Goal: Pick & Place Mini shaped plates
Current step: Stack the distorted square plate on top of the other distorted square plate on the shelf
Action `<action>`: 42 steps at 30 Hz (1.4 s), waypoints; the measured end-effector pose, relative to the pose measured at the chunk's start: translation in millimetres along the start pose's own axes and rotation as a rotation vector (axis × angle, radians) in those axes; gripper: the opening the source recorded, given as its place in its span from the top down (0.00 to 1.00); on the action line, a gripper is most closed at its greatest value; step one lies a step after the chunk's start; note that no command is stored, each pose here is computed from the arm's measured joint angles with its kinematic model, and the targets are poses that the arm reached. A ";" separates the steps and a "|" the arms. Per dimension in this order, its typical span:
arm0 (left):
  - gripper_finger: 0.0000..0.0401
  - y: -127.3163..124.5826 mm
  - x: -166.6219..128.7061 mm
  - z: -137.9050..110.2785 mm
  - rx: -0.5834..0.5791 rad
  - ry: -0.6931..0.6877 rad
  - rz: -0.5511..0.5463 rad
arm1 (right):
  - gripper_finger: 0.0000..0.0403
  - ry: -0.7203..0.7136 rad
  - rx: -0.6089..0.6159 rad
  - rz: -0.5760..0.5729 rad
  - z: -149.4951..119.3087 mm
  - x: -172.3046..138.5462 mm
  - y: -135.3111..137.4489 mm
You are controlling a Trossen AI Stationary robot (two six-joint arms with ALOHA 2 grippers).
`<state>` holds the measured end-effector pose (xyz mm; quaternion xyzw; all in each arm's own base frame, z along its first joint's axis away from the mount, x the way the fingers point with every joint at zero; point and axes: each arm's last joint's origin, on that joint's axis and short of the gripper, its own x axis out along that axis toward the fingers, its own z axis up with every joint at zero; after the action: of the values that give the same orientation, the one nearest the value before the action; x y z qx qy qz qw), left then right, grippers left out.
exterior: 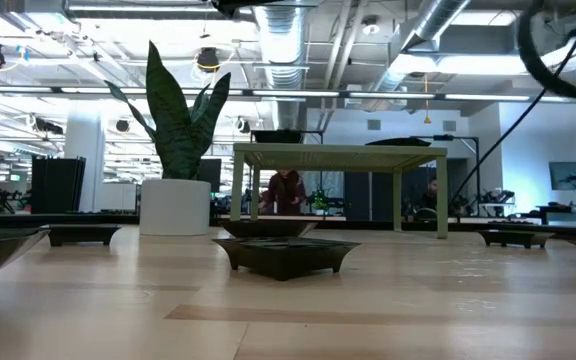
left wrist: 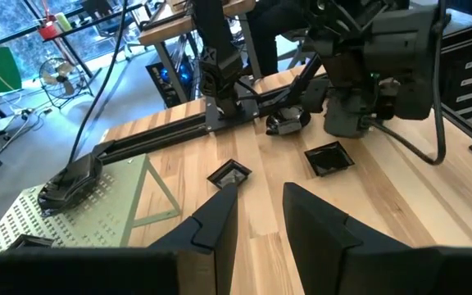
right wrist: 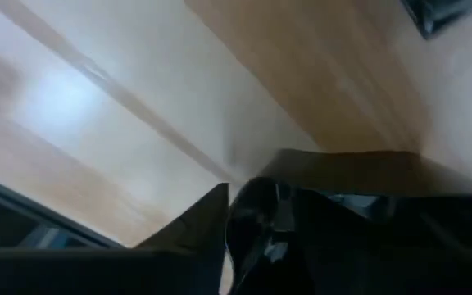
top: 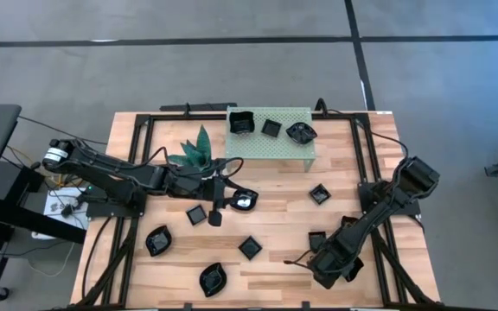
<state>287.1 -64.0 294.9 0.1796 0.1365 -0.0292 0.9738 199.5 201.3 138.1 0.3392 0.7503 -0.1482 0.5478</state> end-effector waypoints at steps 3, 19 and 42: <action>0.75 0.0 0.0 0.3 -0.001 -0.003 0.000 | 0.77 0.025 -0.032 -0.019 0.4 1.8 -1.6; 0.75 -15.2 -2.9 5.9 -0.033 -0.113 -0.340 | 0.99 -0.256 -0.680 0.266 -13.9 -88.2 24.8; 0.60 -57.9 109.1 -57.8 -0.143 -0.053 -0.451 | 0.99 -0.643 -1.377 0.080 65.6 -132.1 13.3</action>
<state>371.0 -98.3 193.1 0.0745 0.1494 -0.2408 0.9561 278.2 126.2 238.6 -0.1121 0.4641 0.2818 0.8322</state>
